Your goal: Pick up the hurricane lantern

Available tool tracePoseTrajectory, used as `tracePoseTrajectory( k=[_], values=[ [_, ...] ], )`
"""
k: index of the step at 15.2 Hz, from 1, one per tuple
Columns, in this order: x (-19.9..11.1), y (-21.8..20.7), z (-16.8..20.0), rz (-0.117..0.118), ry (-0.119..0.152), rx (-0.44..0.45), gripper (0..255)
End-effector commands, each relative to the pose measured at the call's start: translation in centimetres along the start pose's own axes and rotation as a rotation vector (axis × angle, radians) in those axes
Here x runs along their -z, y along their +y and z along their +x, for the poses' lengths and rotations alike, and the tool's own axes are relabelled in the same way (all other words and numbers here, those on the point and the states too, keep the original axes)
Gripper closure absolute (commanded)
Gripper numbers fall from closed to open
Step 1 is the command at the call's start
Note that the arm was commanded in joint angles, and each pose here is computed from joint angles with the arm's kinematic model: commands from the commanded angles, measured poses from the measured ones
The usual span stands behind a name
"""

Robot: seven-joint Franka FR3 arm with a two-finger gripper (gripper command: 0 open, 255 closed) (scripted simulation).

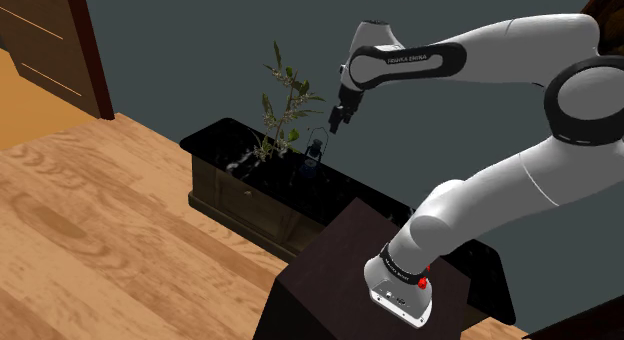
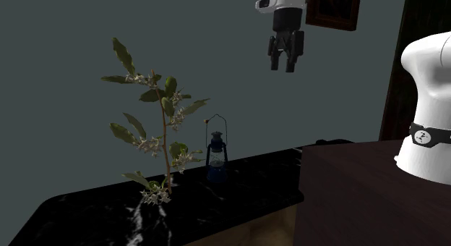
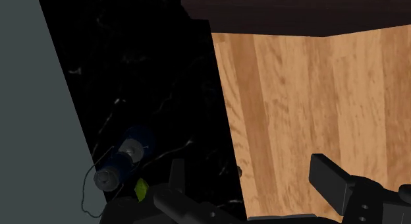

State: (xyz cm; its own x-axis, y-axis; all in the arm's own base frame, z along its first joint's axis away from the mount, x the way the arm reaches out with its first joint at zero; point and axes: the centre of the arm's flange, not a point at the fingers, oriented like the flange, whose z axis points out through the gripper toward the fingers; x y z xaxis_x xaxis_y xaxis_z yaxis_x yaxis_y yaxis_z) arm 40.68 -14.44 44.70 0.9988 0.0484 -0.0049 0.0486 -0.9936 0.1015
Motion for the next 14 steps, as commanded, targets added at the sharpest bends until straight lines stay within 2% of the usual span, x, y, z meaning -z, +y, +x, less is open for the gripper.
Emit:
tracePoseTrajectory(
  k=[1,14],
  values=[
    [-1.6,1.9,1.1,-0.003,0.005,0.006,0],
    [-11.1,13.6,8.7,-0.013,0.033,0.041,0]
  ],
)
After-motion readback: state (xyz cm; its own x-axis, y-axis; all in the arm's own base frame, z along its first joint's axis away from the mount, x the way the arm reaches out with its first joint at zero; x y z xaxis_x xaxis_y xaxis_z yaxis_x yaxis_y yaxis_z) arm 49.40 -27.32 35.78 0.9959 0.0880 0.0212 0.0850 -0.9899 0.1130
